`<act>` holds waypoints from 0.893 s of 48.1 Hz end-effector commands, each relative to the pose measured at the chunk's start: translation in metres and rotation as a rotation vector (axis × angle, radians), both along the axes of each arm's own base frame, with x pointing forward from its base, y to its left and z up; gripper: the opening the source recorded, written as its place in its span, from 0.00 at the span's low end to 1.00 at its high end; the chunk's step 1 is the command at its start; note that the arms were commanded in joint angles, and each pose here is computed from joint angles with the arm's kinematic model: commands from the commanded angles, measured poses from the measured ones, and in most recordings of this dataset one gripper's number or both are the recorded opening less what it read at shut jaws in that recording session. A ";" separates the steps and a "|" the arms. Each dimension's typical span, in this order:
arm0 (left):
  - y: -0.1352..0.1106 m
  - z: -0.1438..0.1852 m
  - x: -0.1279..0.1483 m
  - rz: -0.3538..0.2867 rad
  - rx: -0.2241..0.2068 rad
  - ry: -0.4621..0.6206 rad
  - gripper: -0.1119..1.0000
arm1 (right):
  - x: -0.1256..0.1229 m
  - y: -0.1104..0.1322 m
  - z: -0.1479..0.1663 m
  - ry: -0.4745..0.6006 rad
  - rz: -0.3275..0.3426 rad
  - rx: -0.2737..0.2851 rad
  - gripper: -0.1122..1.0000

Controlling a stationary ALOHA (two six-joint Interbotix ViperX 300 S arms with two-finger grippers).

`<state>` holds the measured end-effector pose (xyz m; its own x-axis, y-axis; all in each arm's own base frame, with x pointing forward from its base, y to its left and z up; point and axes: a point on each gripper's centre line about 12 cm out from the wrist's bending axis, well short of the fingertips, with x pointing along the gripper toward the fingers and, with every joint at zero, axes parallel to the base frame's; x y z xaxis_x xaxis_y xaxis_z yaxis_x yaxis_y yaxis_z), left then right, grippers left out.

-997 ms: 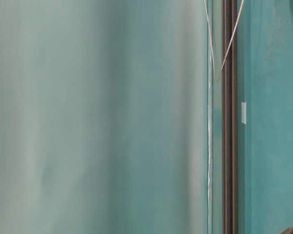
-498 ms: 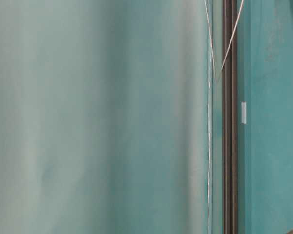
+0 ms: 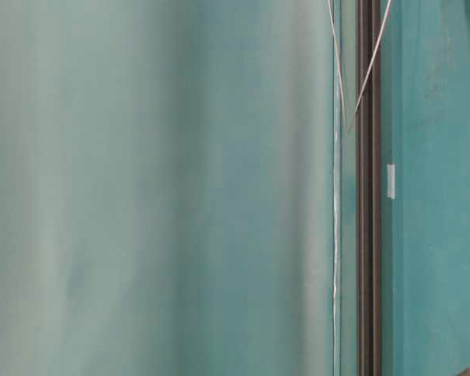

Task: Insert the wire through the hole in the metal fitting.
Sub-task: 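Align the wire tip with the bracket hole using the right gripper, then push the wire tip into the bracket hole with the right gripper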

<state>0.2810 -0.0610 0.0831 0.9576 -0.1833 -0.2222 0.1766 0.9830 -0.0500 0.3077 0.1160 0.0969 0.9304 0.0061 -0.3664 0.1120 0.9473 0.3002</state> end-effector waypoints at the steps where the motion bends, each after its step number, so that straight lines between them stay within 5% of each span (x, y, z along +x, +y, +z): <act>1: -0.001 0.008 0.004 0.000 -0.007 -0.035 0.78 | 0.003 0.000 0.006 -0.031 -0.004 0.000 0.10; 43: -0.001 0.008 0.005 0.001 -0.007 -0.036 0.78 | 0.009 0.006 0.008 -0.077 0.036 -0.035 0.10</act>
<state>0.2829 -0.0613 0.0841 0.9592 -0.1822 -0.2163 0.1754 0.9832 -0.0505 0.3129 0.1194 0.0966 0.9456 0.0225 -0.3245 0.0660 0.9636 0.2593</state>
